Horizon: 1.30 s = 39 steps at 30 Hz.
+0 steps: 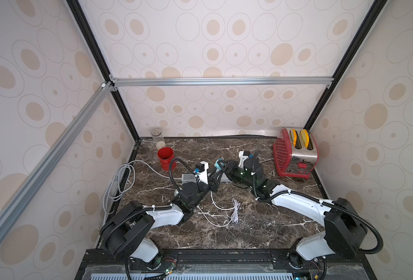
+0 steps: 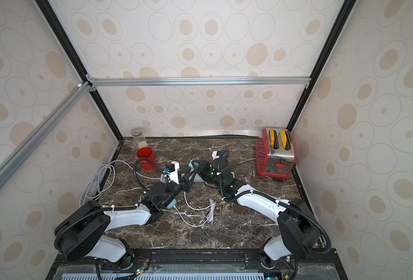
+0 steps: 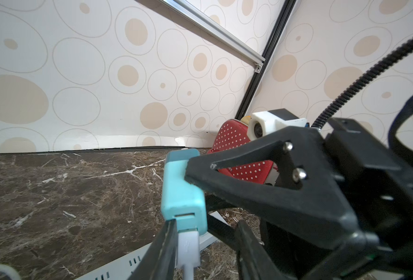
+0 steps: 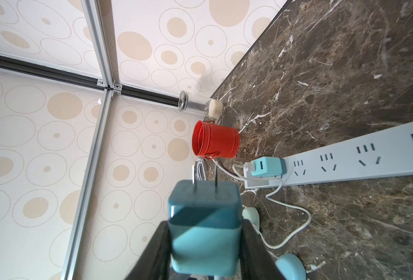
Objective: Charge the bluetooth headset
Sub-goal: Pick up the plug from the center of the board, then insert the plug into the socket.
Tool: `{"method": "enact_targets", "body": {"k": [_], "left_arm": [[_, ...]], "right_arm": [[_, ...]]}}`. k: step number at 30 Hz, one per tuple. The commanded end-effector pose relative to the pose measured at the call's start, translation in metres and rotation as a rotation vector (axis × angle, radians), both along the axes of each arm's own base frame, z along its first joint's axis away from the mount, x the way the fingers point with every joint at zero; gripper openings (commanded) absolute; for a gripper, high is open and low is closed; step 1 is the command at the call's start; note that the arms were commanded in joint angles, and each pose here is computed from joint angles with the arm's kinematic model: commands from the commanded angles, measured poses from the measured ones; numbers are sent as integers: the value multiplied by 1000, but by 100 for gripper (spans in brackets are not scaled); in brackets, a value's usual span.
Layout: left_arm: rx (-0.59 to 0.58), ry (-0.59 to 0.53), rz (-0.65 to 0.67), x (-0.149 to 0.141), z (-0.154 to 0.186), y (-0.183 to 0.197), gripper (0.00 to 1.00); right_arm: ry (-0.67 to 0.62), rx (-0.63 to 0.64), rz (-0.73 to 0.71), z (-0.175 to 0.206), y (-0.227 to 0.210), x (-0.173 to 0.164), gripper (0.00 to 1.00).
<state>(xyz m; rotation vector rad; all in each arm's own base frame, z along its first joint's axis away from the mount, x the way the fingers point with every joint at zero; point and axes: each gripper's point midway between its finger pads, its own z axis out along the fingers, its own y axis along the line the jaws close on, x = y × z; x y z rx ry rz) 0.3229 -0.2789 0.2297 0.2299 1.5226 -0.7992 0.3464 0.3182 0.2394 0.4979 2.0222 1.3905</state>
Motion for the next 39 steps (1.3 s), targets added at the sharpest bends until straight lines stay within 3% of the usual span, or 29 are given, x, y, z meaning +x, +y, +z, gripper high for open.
{"method": "enact_targets", "body": {"k": [1,4,9,14,21,26,28,32,33,39], "left_arm": [[-8,-69,54,3,25,7,46],[19,-49,65,0,25,12,58],[42,-59,72,-4,28,17,60],[48,-78,12,-6,33,4,48],[30,-117,-7,-5,36,-2,42],[32,-118,39,0,38,4,25],[39,-98,85,4,36,11,21],[94,-66,97,5,35,15,14],[111,-61,102,5,35,16,13],[349,29,97,-1,23,27,8]], "right_arm": [[0,38,64,8,8,-21,18],[-9,26,40,8,2,-20,18],[-28,31,54,13,4,-21,18],[-48,73,100,21,15,-25,17],[-29,107,133,20,24,-31,17],[-28,108,141,18,27,-34,18],[-42,92,123,18,22,-32,24],[-87,-29,58,13,-9,-24,61],[-95,-64,33,11,-21,-22,65],[-111,-255,-38,-1,-98,-25,71]]}}
